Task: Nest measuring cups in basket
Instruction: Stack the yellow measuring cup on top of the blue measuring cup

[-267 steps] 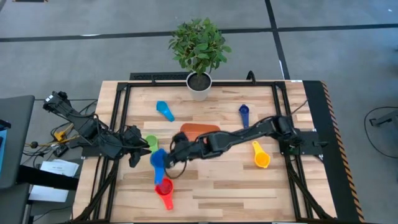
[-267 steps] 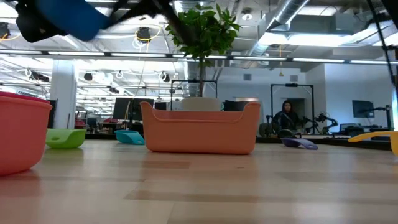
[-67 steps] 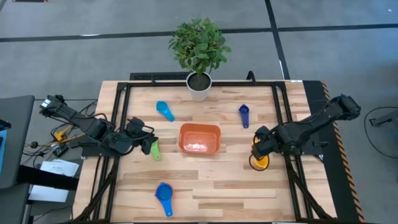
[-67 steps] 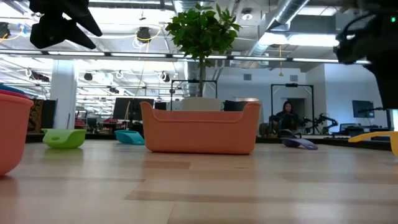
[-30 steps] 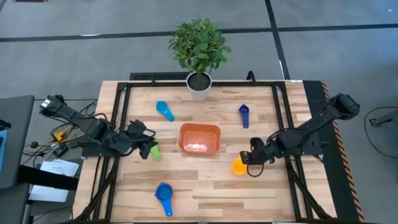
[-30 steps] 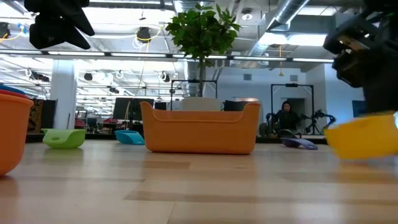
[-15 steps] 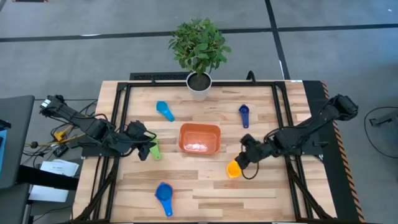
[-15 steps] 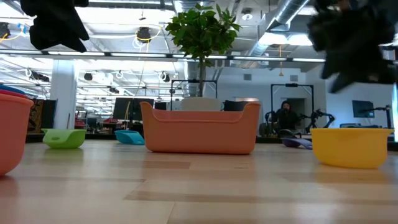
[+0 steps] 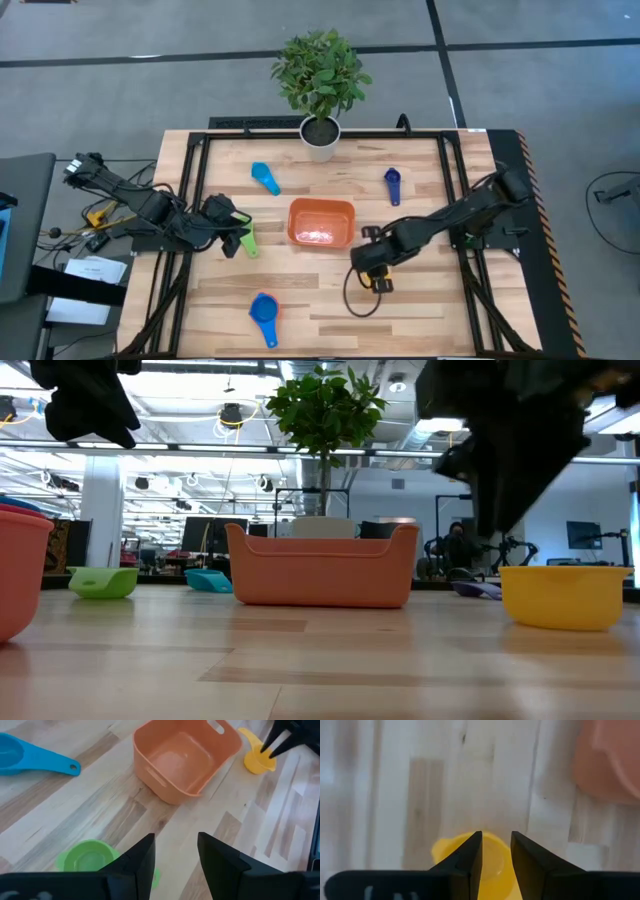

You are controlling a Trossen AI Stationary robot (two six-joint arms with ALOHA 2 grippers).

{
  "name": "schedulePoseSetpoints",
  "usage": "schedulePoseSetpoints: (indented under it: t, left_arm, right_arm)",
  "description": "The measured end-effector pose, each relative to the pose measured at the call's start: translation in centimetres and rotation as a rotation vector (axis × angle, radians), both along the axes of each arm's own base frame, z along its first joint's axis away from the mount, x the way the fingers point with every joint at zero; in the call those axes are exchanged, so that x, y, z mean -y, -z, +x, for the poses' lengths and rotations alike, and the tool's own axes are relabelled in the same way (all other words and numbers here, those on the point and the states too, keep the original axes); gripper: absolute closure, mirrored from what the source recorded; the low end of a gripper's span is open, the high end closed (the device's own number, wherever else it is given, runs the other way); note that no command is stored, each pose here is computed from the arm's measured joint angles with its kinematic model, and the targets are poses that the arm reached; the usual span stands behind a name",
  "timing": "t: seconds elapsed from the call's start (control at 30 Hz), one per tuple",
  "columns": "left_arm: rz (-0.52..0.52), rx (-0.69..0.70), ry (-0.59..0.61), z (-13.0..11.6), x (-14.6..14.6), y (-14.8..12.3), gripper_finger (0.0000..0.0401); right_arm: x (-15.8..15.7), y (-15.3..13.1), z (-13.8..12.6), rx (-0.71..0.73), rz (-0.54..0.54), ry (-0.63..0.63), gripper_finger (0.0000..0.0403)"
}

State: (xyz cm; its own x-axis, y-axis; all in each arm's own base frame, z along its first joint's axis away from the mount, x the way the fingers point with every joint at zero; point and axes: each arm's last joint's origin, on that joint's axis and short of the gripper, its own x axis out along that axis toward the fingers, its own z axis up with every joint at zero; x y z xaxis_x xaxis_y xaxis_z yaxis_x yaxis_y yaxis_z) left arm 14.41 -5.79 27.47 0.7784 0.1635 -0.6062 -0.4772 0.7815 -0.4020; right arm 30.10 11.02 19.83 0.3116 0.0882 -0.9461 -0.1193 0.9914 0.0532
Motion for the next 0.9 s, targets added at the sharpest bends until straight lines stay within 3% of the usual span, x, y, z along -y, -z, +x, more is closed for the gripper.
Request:
schedulePoseSetpoints:
  t: [0.27,0.47,0.67,0.77,0.9]
  left_arm:
    - [-0.008,0.017,-0.045,0.0,-0.1,0.0,0.0264]
    - [-0.015,0.015,-0.051,0.0,-0.1,0.0,0.0264]
    - [-0.023,0.010,-0.062,-0.1,-0.1,0.0,0.0264]
    - [-0.023,0.010,-0.063,-0.1,-0.1,0.0,0.0264]
    - [-0.011,0.008,-0.058,-0.1,-0.1,0.1,0.0264]
  right_arm:
    - [-0.2,2.0,1.3,-0.148,-0.113,-0.224,0.0280]
    - [0.1,2.9,1.7,-0.179,-0.131,-0.261,0.0291]
    - [0.3,2.8,1.9,-0.167,-0.086,-0.107,0.0351]
    - [0.3,2.5,2.4,-0.135,0.010,0.026,0.0389]
    - [-0.5,2.3,3.4,-0.078,0.186,0.206,0.0376]
